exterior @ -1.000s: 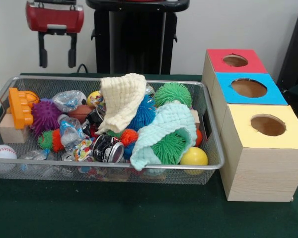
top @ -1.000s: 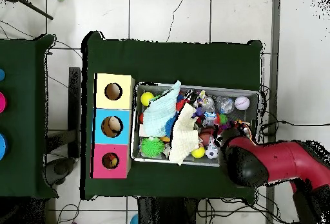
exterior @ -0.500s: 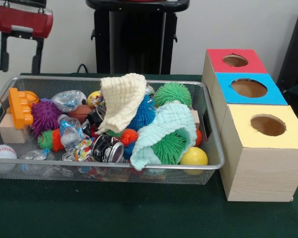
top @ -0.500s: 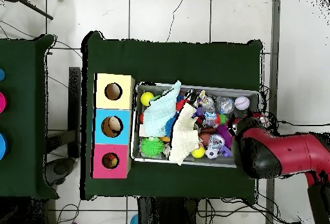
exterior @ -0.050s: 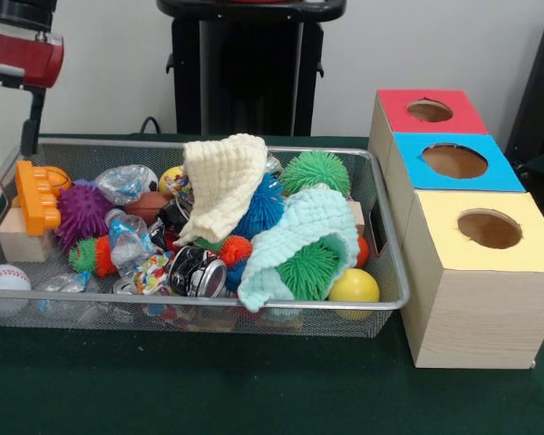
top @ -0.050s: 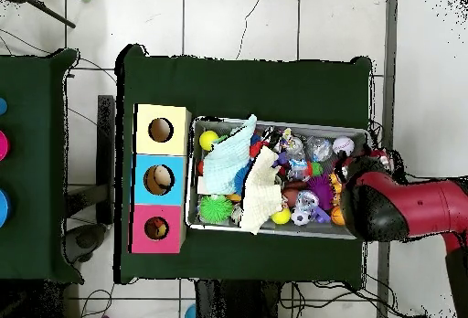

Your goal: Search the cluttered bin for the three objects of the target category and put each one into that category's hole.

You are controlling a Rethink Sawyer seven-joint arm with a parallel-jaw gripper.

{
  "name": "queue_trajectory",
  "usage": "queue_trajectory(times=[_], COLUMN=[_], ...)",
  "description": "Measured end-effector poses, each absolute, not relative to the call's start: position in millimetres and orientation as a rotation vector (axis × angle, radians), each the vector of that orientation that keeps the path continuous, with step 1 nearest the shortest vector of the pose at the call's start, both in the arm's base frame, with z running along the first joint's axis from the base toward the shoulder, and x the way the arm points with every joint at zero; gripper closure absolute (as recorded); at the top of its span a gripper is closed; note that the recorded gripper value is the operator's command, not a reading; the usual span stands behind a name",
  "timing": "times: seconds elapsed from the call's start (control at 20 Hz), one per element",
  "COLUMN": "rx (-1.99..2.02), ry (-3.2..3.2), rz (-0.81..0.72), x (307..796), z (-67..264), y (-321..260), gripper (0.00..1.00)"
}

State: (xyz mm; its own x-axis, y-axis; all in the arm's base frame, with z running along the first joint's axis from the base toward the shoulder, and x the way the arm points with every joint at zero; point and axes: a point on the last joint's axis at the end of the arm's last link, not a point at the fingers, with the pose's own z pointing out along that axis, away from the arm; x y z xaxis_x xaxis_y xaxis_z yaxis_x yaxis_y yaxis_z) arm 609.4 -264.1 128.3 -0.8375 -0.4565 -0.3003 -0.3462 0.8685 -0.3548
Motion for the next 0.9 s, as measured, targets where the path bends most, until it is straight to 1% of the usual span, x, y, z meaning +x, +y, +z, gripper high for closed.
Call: queue_trajectory(times=[0.1, 0.25, 0.4, 0.45, 0.9], rx=[-0.601, -0.619, -0.627, -0.624, -0.582], ry=[2.664, 2.684, 2.704, 2.726, 2.802], rz=[-0.407, -0.391, -0.371, -0.346, -0.27], x=[609.8, 603.9, 597.3, 590.7, 566.8], z=[120.9, 98.5, 84.1, 71.0, 36.7], y=[-266.1, -265.6, -262.8, -260.3, -257.6], gripper=[0.0, 0.0, 0.0, 0.0, 0.0])
